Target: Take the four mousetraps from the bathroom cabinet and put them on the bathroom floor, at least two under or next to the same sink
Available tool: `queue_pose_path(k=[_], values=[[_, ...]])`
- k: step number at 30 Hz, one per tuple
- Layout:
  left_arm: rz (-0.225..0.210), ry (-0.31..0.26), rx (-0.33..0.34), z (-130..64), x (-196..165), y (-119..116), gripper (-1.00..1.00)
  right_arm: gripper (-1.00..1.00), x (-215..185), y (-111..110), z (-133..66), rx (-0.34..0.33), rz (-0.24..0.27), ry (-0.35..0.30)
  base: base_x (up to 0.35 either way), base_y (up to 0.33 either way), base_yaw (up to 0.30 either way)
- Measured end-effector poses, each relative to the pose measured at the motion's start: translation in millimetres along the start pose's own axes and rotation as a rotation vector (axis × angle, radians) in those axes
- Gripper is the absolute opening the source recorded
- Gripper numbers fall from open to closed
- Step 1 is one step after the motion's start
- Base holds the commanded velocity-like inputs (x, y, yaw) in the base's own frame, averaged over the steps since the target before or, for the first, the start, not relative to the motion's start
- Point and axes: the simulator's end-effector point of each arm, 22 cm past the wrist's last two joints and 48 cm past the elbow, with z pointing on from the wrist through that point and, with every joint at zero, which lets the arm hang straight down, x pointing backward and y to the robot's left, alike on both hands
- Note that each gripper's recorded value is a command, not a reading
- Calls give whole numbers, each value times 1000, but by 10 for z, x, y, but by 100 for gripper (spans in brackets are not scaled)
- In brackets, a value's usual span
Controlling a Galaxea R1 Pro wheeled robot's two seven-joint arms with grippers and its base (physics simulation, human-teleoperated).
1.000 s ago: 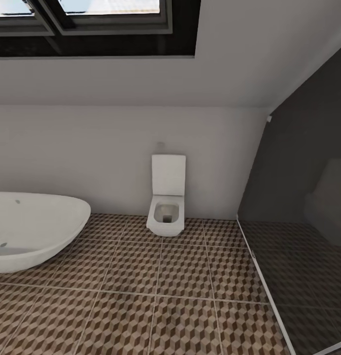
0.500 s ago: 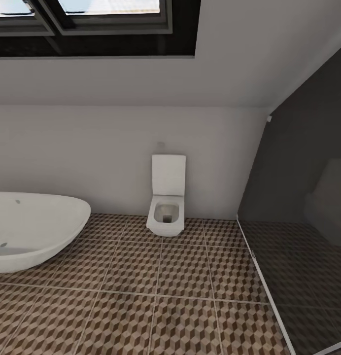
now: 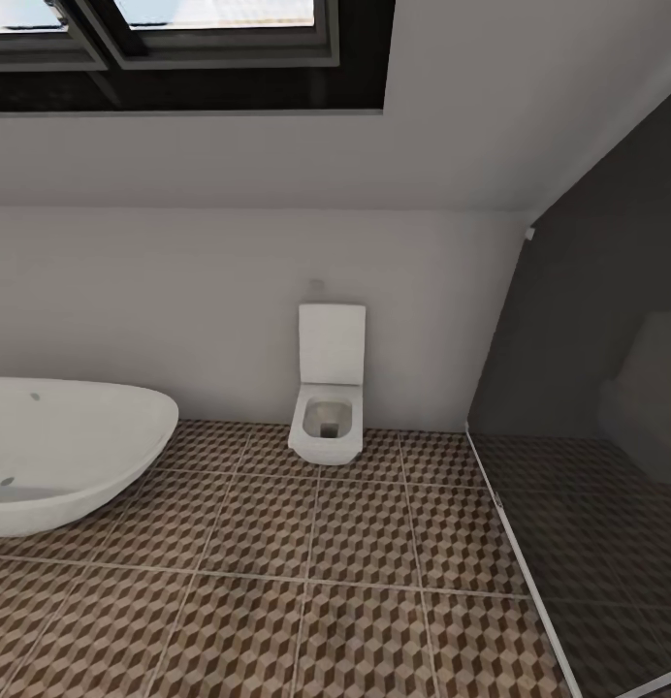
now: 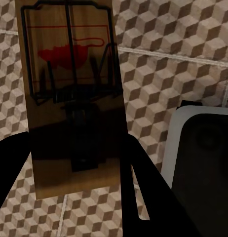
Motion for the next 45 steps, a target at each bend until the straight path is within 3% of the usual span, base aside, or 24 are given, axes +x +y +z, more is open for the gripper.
queue_pose_path(k=[45], values=[[0, 0, 0, 0, 0, 0, -100, -100, 2, -2, -1, 0, 0, 1, 0, 0, 0]])
